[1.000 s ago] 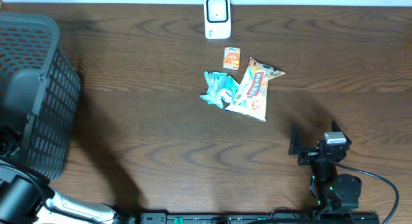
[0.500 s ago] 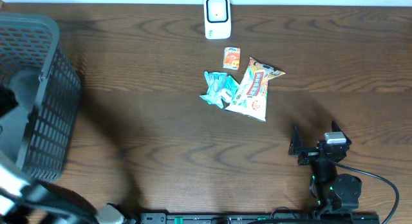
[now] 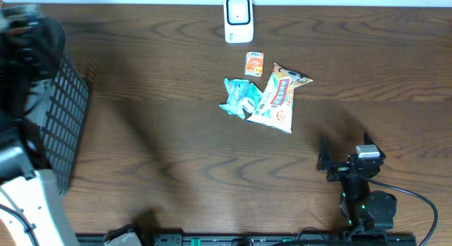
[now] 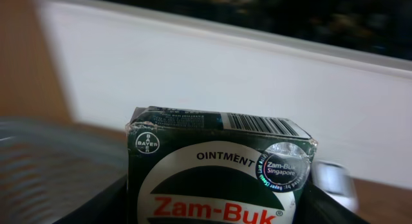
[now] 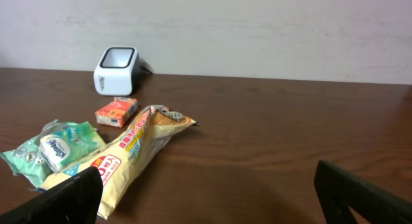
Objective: Scan the item barcode
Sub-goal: 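Lift the dark tin out and carry it toward the scanner, then release the tin on the table and pull the left arm back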
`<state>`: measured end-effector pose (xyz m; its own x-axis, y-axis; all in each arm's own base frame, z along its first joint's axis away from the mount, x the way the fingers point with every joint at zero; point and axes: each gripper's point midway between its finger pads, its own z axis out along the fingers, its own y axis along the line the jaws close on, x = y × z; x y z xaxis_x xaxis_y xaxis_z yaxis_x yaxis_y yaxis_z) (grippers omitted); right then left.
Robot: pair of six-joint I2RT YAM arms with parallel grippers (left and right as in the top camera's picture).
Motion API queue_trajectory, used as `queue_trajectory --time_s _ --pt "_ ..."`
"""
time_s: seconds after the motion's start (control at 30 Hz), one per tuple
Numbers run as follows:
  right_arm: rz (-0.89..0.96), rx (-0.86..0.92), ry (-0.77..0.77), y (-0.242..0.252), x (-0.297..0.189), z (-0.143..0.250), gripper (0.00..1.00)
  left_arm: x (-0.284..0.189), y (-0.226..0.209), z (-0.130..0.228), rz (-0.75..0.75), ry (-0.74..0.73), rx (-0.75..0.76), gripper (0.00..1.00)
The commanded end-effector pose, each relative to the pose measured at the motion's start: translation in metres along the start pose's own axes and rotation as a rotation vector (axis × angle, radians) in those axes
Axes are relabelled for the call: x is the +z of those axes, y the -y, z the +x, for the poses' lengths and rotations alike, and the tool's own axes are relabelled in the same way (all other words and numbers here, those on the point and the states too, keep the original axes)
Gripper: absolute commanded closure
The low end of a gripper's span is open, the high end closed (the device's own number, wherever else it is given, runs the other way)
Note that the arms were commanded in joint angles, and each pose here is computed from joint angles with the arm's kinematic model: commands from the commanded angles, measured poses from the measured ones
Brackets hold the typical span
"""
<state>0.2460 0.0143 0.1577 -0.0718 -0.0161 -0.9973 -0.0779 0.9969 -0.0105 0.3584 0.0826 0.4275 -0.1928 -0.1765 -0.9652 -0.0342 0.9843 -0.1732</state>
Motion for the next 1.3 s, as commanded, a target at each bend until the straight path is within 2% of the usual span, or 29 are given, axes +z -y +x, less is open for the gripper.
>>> queue_trajectory --time_s 0.0,0.13,0.27,0.6,0.77,1.03,1.07,1.13,1.27 --pt "0.006 -0.001 0.0 0.001 0.0 0.001 0.01 0.011 0.052 0.011 0.148 -0.049 0.006 0.38" --pt "0.006 -0.001 0.0 0.001 0.0 0.001 0.01 0.033 0.114 0.049 0.315 -0.171 0.023 0.38" --pt "0.006 -0.001 0.0 0.001 0.0 0.001 0.01 0.061 0.155 0.098 0.385 -0.32 0.042 0.38" --pt "0.006 -0.001 0.0 0.001 0.0 0.001 0.01 0.135 0.186 0.256 0.288 -0.691 0.144 0.38" --pt "0.006 -0.001 0.0 0.001 0.0 0.001 0.01 0.158 0.19 0.317 0.267 -0.793 0.176 0.37" --pt "0.006 -0.001 0.0 0.001 0.0 0.001 0.01 0.172 0.186 0.375 0.251 -0.895 0.179 0.37" --pt "0.006 -0.001 0.0 0.001 0.0 0.001 0.01 0.173 0.186 0.378 0.246 -0.904 0.174 0.3" --pt "0.006 -0.001 0.0 0.001 0.0 0.001 0.01 0.172 0.185 0.382 0.241 -0.915 0.168 0.24" --pt "0.006 -0.001 0.0 0.001 0.0 0.001 0.01 0.172 0.185 0.38 0.242 -0.909 0.168 0.21"
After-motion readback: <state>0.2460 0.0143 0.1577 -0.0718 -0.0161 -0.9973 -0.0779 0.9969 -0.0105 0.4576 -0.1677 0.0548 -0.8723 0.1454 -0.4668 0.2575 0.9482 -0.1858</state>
